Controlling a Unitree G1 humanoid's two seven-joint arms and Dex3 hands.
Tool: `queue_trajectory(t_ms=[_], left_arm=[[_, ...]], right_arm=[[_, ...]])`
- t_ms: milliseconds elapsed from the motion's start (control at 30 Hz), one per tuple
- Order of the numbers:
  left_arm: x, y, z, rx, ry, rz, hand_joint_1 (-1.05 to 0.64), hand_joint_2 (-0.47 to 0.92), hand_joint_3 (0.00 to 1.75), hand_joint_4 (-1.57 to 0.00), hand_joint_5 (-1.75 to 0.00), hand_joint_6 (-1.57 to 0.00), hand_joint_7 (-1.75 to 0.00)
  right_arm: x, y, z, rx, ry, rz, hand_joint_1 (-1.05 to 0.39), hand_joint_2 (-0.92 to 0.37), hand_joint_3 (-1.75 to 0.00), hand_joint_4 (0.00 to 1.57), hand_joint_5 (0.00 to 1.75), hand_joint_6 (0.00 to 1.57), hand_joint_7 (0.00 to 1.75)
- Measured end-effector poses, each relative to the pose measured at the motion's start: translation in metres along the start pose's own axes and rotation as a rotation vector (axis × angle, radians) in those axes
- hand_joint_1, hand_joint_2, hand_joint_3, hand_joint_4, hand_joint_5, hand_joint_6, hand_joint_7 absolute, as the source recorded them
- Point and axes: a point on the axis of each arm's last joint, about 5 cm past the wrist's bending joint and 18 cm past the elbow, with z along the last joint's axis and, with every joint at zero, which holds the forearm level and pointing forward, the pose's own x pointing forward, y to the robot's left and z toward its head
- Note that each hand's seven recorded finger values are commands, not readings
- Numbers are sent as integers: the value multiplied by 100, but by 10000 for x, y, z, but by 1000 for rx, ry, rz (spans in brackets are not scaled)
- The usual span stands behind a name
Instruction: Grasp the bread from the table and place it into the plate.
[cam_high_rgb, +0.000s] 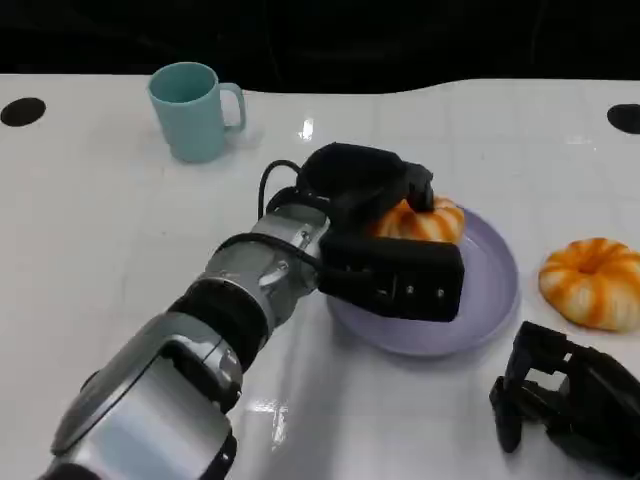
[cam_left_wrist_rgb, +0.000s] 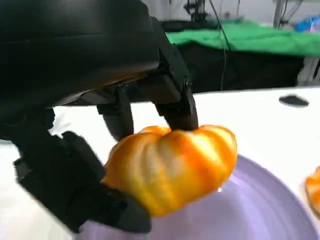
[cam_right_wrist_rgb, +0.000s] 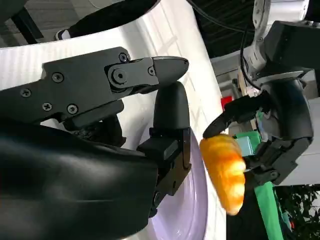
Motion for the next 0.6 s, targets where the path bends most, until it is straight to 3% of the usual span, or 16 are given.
queue_trajectory(t_ms=[200,600], left_arm=[[11,42,-13,10,14,-100,-103,92,48,0,-10,-12,-2],[-25,150,-127,48,10,-166,-105,92,53,-2,-11,-14,-4]], right_arm=[[7,5,5,7,4,1,-56,-92,-20,72,175,62,162],[7,5,7,-1,6,3,-58,-92,-22,72,175,62,164]])
